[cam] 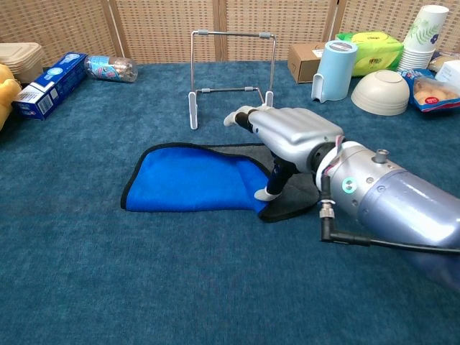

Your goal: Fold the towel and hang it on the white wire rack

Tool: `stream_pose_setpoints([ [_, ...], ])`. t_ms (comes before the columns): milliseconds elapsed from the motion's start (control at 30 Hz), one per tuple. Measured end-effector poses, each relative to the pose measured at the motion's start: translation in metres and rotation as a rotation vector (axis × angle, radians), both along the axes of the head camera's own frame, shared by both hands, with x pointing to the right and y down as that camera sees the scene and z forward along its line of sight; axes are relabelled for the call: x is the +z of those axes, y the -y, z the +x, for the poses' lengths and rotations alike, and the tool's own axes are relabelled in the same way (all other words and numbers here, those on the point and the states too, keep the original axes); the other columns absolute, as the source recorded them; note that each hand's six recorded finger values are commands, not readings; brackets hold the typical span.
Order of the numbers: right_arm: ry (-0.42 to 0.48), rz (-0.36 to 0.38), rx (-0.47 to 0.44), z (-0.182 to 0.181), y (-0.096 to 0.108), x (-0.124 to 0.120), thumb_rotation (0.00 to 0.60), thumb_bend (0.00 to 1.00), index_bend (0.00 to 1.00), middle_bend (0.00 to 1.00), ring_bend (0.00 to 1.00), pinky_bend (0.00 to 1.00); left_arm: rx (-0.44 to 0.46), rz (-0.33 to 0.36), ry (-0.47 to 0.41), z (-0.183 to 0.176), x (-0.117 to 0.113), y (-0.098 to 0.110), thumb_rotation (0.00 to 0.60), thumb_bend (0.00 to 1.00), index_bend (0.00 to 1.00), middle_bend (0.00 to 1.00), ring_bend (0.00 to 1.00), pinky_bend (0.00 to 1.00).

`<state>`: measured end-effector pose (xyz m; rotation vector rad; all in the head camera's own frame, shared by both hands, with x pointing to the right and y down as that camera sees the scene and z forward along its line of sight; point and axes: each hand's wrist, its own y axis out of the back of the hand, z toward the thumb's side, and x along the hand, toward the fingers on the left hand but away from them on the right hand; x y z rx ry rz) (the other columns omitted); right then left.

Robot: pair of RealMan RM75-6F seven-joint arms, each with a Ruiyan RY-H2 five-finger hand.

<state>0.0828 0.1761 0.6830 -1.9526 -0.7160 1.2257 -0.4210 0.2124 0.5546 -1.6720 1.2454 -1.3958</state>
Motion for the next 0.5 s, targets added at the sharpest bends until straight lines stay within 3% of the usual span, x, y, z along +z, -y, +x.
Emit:
stream_pose_setpoints([
  [500,0.028,-0.017,-0.03,0.016,-0.017,-0.019,0.6,0.17,0.0,0.07,0.04,0.15,0.015,-0.001,-0.006,0.005,0.002,0.002,0.6,0.33,0.25,0.09,0.0,0.0],
])
